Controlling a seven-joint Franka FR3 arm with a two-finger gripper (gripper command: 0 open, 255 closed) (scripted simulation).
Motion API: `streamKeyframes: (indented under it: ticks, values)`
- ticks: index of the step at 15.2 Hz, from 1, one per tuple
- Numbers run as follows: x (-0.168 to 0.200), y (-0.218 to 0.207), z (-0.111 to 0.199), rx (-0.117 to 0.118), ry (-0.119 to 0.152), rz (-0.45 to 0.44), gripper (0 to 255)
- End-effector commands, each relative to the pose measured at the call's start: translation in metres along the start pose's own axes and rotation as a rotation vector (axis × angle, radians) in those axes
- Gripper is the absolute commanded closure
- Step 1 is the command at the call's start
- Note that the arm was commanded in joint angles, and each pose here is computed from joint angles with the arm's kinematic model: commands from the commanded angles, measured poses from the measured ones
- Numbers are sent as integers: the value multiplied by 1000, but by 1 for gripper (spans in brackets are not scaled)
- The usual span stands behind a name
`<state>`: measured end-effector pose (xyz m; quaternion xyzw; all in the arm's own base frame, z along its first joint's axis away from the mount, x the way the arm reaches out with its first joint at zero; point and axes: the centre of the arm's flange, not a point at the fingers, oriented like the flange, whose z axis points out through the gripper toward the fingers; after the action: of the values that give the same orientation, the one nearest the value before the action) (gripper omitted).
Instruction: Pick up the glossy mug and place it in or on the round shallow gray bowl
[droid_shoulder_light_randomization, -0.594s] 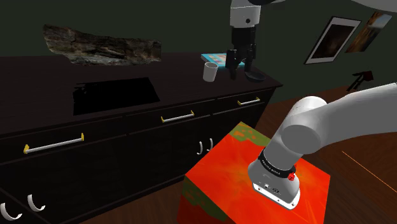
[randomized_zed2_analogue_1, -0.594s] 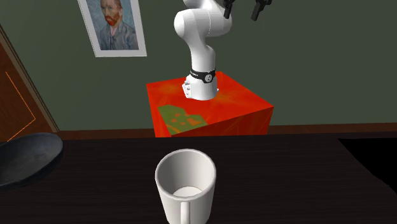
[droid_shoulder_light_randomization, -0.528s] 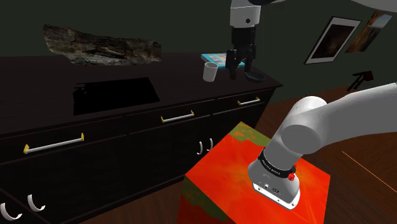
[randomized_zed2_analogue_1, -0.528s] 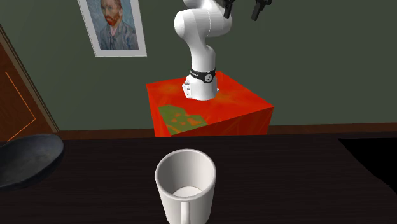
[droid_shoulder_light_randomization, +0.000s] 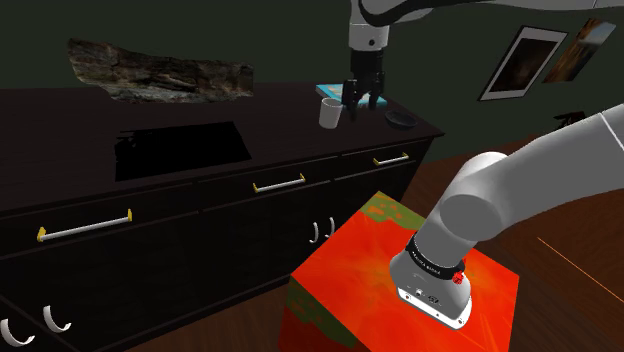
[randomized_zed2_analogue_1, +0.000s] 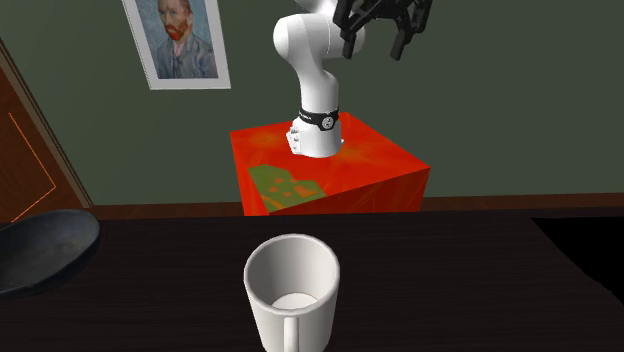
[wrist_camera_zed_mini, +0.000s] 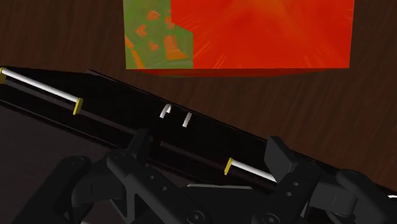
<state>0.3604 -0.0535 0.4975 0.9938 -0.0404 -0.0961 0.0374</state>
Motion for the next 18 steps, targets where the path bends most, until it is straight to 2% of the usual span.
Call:
streamKeyframes:
  ticks: [1,18]
  values:
    - [17,15,9,1,15,-3,0]
    - [188,130,59,15,126,-23,0]
